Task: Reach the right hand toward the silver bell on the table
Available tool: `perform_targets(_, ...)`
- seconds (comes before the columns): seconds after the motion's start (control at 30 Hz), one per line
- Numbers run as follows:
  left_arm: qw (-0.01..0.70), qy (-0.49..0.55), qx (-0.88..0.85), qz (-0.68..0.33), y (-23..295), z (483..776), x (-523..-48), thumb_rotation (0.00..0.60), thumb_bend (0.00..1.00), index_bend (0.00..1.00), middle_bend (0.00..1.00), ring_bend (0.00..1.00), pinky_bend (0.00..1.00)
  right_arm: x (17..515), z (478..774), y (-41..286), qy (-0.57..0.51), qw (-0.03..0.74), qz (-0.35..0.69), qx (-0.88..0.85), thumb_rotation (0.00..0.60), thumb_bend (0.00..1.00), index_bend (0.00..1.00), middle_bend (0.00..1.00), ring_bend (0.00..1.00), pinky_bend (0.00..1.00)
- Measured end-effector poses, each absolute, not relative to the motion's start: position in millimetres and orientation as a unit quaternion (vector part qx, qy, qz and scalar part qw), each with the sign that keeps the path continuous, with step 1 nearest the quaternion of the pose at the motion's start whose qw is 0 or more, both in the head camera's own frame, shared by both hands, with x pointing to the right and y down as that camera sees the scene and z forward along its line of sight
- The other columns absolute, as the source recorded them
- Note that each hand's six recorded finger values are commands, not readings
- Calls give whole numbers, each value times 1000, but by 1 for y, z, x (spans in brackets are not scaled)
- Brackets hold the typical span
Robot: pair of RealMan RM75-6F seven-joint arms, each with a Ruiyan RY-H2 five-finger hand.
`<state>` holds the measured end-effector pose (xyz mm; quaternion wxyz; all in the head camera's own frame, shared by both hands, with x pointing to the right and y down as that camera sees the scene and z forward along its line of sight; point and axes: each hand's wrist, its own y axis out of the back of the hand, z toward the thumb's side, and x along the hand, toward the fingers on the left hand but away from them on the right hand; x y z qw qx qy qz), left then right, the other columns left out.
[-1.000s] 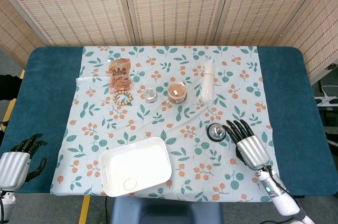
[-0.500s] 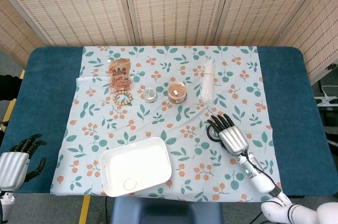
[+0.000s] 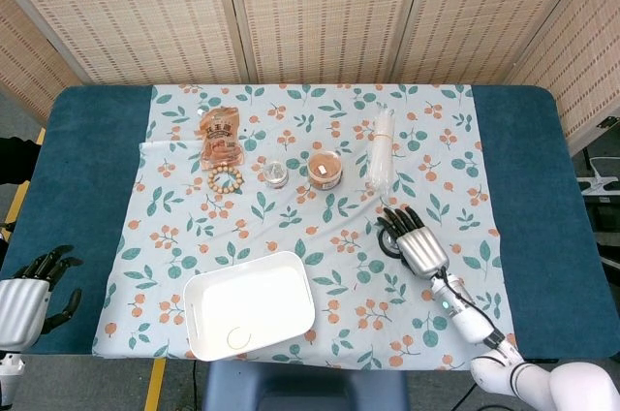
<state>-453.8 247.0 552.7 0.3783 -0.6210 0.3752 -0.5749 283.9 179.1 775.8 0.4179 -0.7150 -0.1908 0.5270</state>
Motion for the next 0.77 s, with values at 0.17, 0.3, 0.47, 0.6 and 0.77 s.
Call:
perform_targets(0.17, 378, 375, -621, -574, 247, 553, -454, 600, 410, 318, 202, 268, 469, 284, 758, 178, -219, 430, 503, -717, 600, 1000, 0, 0, 0, 0)
perform_targets(0.3, 379, 375, -623, -573, 247, 553, -452, 600, 409, 317, 202, 268, 469, 288, 734, 186, -236, 433, 492, -718, 600, 1000, 0, 0, 0, 0)
perform_targets(0.47, 379, 375, -623, -573, 248, 552, -452, 600, 409, 317, 203, 268, 469, 317, 686, 198, -250, 448, 505, -694, 600, 1000, 0, 0, 0, 0)
perform_targets(0.6, 378, 373, -622, -575, 248, 553, -452, 600, 409, 318, 203, 268, 470, 365, 650, 210, -260, 457, 546, -652, 600, 1000, 0, 0, 0, 0)
perform_targets(0.77, 380, 368, -621, -578, 249, 555, -452, 600, 409, 318, 203, 269, 469, 395, 632, 223, -276, 433, 572, -640, 600, 1000, 0, 0, 0, 0)
